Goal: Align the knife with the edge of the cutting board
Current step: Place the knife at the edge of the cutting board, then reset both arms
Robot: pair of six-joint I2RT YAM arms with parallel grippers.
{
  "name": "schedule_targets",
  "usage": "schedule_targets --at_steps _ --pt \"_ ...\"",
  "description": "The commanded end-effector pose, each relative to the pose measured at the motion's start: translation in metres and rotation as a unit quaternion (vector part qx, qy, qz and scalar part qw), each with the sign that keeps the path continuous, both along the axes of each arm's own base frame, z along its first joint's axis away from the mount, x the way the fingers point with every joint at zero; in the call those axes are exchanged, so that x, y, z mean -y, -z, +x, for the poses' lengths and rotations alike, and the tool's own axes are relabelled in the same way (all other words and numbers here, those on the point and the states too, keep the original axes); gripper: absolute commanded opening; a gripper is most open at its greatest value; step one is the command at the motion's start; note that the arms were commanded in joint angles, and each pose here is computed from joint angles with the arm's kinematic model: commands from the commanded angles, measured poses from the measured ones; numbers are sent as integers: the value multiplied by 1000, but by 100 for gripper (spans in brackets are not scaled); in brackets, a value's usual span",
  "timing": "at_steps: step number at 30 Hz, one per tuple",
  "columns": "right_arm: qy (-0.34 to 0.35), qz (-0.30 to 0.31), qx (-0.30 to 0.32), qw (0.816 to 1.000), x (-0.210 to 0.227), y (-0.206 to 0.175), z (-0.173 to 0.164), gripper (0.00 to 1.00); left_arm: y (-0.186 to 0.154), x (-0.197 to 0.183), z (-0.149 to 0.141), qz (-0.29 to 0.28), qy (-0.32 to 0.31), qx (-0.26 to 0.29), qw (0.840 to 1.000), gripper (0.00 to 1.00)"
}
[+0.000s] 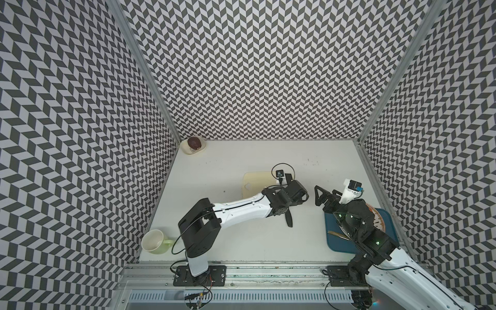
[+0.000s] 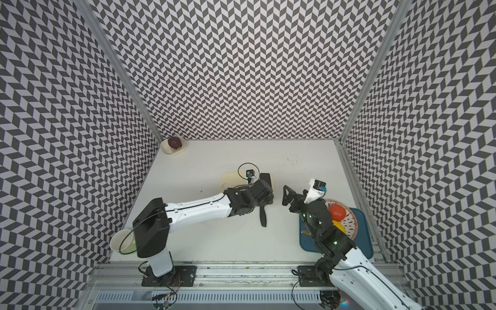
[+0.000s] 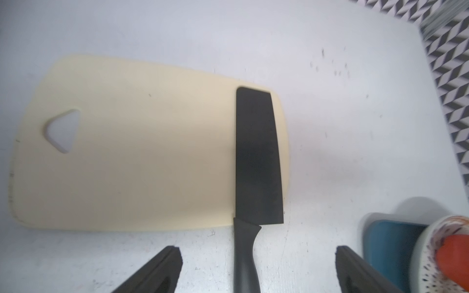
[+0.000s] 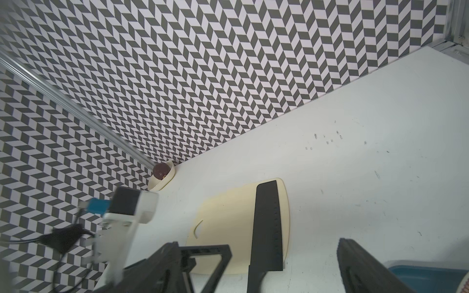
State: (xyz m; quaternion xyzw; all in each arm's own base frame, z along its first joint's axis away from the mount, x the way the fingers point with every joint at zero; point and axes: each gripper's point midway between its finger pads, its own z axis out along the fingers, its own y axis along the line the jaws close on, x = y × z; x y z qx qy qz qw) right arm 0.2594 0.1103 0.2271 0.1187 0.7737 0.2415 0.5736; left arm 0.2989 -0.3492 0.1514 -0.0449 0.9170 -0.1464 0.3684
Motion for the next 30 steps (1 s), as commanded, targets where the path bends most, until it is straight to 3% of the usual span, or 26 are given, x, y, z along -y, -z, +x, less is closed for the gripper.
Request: schedule_targets --at_steps 1,5,9,12,15,16,18,23,26,28,30 --pt "4 -17 25 1000 -1 -1 5 100 -18 -52 19 26 -62 53 996 100" --pt "-28 -42 23 998 -17 3 14 100 -36 -123 35 22 -136 102 985 100" --pt "27 -71 18 997 -5 -6 29 100 -53 -187 49 15 -195 165 967 100" --pt "45 -98 67 992 -4 -19 41 100 -59 -236 52 23 -261 220 940 100" --pt "53 -143 138 979 -2 -23 50 100 -72 -269 57 71 -271 283 917 100" --pt "62 -148 148 976 4 -21 54 100 -71 -284 61 82 -286 287 911 100" --pt "72 -156 149 974 19 -13 69 100 -62 -304 73 112 -280 277 912 100" --pt "139 -187 87 969 73 16 113 100 -34 -350 99 182 -281 236 912 100" --pt "172 -219 96 956 94 28 119 100 -15 -378 104 177 -288 222 914 100" --pt "158 -247 79 953 100 45 125 100 -16 -386 109 171 -280 231 916 100" --pt "161 -255 60 951 107 56 134 100 -10 -392 108 216 -262 235 911 100"
